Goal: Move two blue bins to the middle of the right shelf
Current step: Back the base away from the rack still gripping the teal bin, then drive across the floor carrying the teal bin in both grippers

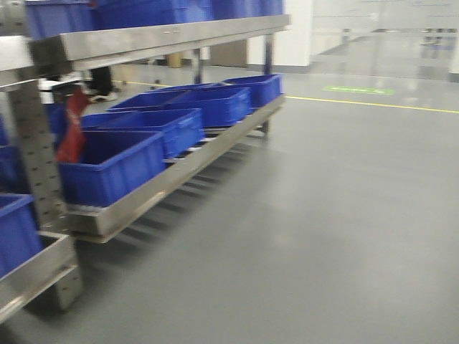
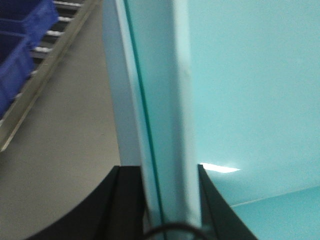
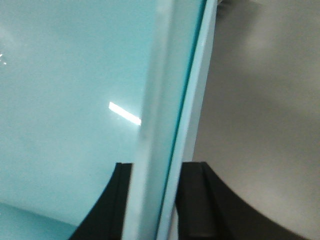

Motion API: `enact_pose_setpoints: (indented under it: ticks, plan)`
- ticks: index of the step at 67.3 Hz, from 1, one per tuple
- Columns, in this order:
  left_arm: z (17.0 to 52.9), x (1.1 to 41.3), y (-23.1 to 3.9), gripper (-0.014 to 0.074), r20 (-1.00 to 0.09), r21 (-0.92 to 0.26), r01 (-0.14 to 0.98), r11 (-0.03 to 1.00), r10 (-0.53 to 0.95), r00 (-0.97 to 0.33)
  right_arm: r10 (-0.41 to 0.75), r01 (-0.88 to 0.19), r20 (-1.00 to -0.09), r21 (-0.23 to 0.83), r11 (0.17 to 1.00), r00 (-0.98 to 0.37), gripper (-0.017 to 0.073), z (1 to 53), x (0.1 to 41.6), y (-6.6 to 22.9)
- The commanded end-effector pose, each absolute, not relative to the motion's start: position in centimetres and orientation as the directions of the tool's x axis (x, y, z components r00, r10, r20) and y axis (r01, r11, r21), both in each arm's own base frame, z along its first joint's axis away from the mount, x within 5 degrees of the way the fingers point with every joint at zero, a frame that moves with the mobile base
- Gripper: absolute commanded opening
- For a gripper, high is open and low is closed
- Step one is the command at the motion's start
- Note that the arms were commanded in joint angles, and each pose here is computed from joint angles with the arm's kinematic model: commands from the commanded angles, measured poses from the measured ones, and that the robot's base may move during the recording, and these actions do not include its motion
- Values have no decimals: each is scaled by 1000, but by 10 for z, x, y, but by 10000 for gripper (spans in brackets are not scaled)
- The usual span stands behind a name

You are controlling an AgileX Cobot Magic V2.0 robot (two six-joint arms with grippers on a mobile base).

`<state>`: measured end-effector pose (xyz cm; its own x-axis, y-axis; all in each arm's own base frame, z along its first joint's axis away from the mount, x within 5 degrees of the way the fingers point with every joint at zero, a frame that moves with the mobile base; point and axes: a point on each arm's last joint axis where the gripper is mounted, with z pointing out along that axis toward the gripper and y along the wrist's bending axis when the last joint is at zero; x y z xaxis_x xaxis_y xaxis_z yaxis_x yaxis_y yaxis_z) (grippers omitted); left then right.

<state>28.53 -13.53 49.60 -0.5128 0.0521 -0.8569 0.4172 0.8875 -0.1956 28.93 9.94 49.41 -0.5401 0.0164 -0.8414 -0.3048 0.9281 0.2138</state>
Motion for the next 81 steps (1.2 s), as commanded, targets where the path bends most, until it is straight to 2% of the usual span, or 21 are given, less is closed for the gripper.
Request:
enact_pose_setpoints:
  ticks: [1, 81]
  plan:
    - [520, 272, -138, -111, -904, -258, 475, 841, -36, -427, 61, -305, -885, 223, 926, -461, -162, 505, 291, 98]
    - [520, 272, -138, -111, -904, -258, 475, 841, -36, -427, 61, -305, -885, 223, 926, -461, -162, 505, 291, 98]
